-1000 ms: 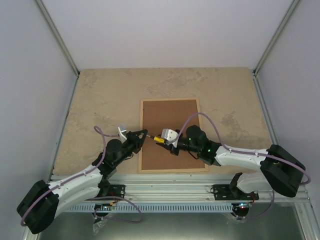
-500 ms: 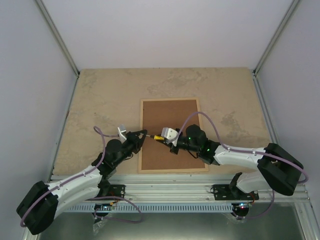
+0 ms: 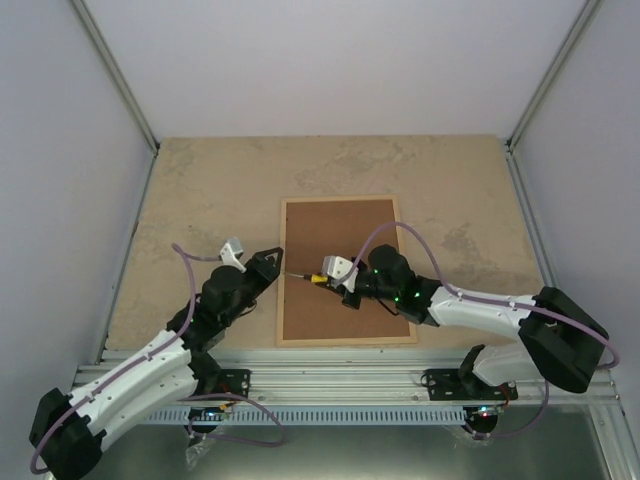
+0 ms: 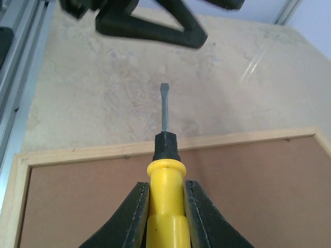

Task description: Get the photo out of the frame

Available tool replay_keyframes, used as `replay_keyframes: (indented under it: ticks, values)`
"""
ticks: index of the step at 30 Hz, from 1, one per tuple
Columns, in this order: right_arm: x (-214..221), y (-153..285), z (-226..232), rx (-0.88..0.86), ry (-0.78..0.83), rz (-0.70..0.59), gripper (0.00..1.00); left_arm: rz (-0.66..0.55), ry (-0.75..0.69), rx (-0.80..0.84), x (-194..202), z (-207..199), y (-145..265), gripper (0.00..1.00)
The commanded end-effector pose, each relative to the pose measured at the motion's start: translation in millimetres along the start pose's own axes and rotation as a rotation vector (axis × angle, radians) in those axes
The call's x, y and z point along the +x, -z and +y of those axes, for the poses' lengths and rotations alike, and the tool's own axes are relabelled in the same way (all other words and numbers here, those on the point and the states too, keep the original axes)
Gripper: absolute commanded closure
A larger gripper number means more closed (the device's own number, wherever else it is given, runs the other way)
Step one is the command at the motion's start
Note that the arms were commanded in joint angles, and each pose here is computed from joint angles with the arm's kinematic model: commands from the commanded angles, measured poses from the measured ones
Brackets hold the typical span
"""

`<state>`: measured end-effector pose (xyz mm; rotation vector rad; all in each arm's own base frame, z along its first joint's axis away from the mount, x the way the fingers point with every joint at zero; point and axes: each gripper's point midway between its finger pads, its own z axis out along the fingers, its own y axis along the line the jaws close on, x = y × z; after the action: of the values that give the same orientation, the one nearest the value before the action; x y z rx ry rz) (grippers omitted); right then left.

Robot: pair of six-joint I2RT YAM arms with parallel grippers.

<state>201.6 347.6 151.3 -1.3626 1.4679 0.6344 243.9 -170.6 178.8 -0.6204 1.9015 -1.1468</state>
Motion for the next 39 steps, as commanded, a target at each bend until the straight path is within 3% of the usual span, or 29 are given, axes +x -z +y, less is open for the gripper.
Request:
replay_keyframes:
  ticks: [1,10,23,39]
  values:
    - [14,-3,9,-0.074,-0.010,0.069,1.00,-0.023,-0.241,-0.248,-12,44,7,0.52]
    - [49,-18,25,-0.237,-0.106,0.184,1.00,0.123,-0.249,-0.349,9,101,1,0.52]
    - [77,-35,32,-0.314,-0.167,0.264,0.99,0.315,-0.178,-0.330,57,132,-9,0.56]
    - [90,-51,31,-0.335,-0.201,0.295,1.00,0.332,-0.178,-0.349,63,144,-8,0.67]
